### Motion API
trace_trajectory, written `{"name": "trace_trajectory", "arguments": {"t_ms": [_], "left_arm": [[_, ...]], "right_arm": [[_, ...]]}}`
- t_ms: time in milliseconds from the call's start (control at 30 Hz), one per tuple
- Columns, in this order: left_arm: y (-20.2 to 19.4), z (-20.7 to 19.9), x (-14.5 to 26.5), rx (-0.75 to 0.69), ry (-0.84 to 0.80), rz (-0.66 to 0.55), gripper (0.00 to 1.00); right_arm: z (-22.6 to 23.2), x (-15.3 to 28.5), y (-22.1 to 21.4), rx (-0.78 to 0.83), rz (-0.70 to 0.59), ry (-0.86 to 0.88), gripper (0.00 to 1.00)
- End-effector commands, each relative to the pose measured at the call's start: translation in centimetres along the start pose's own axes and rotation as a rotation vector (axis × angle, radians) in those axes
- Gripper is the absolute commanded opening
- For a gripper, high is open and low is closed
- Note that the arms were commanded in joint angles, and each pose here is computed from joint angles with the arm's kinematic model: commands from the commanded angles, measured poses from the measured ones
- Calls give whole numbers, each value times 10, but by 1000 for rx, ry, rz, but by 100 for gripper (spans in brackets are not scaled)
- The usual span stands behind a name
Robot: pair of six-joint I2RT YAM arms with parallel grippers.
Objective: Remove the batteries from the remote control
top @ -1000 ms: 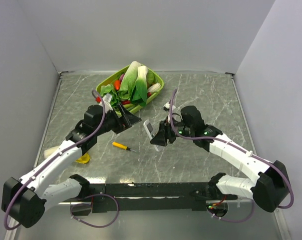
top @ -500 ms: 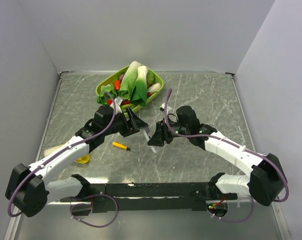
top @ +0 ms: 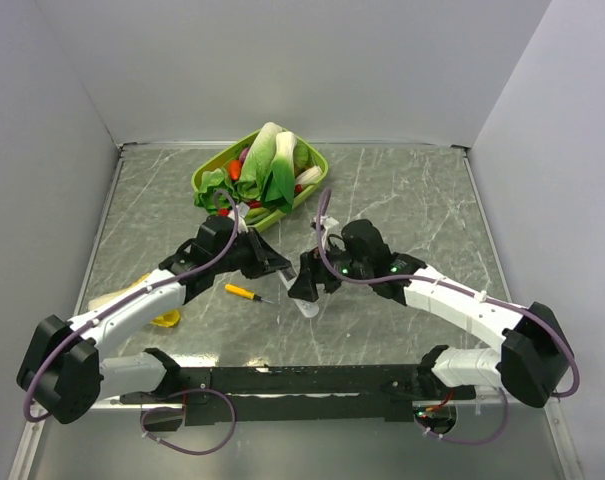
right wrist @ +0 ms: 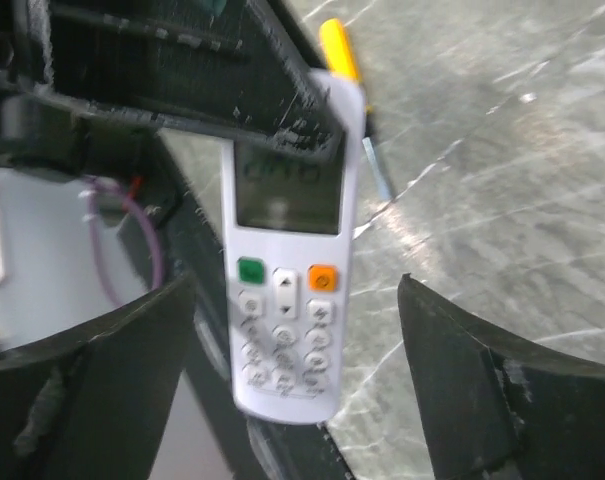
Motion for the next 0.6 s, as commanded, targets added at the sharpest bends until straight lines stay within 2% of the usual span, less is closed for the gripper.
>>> {"name": "trace_trajectory", "arguments": {"t_ms": [0,67,100,233,300,333,400,433,533,567], "left_arm": [[15,-14,5,20,9,-55,1],[16,-12,6,51,47,-54,1],[20,-12,7,70,73,-72,1],[24,-13,6,180,126,-72,1],[23,-10,5,217,180,-51,1],[24,-8,4,228,204,-51,1],[24,-7,3,236,232,-33,1],[24,-7,2,241,233,-26,1],[22,-8,4,242,215,-25,1],[23,-11,6,222,190,-34,1]], "right_arm": [[7,5,7,108,-145,-98,96],[12,2,-1,167,-160,-129,96],[6,2,3,185,-214,-210,96],[11,-3,-1,271,-236,-306,93],[20,-8,-8,348,-238,-316,86],[19,-7,-5,372,-285,-378,83],[25,-11,-8,432,-292,-437,75],[29,-8,2,437,-350,-505,72],[32,-14,-2,499,-337,-606,59],[28,-19,-6,508,-301,-633,49]]}}
Point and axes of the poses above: each gripper's point midway between its finger pads, its own x axis back along the fingers, its own z axis along the line the jaws close on, y = z × x, the point moved 6 cm from there along x, back along the fingers, and after that the axes turned 14 degrees about -x, right-handed, at the moved point
